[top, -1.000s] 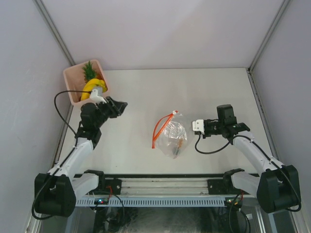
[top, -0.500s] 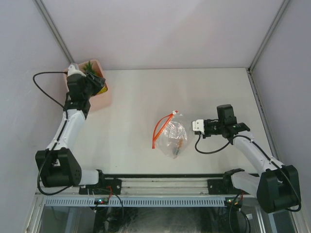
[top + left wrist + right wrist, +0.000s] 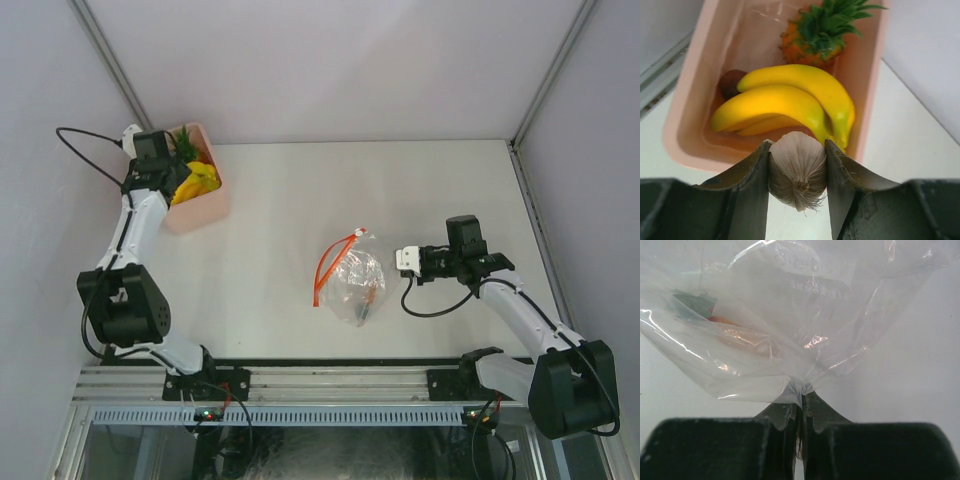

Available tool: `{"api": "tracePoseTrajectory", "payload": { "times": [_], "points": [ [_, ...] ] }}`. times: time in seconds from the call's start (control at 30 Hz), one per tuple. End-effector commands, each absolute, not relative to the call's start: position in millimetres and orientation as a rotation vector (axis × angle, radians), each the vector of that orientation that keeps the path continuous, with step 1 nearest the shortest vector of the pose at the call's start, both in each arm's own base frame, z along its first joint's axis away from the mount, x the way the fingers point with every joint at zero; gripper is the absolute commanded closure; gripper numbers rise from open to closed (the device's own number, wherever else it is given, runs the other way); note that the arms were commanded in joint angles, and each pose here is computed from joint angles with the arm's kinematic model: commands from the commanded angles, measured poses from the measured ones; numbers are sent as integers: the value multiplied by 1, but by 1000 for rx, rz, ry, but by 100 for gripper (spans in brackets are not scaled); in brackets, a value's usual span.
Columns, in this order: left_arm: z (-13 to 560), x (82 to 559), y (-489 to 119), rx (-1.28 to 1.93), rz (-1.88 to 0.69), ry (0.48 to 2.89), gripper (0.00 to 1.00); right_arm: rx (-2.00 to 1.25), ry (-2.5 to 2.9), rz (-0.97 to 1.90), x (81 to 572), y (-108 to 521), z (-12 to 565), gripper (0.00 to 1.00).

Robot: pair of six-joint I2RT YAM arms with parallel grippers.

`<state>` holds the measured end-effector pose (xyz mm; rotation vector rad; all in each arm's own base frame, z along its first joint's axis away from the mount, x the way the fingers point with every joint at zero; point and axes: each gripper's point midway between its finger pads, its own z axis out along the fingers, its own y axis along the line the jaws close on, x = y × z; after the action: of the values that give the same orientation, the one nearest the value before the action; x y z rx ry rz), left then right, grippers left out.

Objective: Open the zip-top bag and remove the fake food
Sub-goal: Place the fake vegetable in the bin.

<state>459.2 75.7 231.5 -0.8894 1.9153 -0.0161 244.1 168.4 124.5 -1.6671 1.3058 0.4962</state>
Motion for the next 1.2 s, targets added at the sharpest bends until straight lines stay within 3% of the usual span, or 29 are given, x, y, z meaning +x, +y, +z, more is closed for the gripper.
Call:
{"api": "tracePoseTrajectory", "payload": {
  "times": [0.0,0.23,0.3,0.43,0.67,0.97,1.17],
  "points": [
    [245,460,99,-902,107,1901,84,-1656,1258,491,244,173,135,100],
    [229,468,119,-934,239,1982,81,-1656,1257,491,244,173,136,100],
    [225,469,124,-955,278,1997,75,-1656,1257,489,244,173,136,100],
    [217,472,131,-985,302,2011,55,-1657,1254,490,244,173,136,100],
    [225,477,140,-1026,326,1965,0,-1656,1256,490,244,173,136,100],
    [246,445,137,-1071,259,1830,0,-1653,1249,494,243,173,138,100],
    [269,440,80,-820,-194,1655,5,-1652,1246,501,242,173,138,100]
  ]
}}
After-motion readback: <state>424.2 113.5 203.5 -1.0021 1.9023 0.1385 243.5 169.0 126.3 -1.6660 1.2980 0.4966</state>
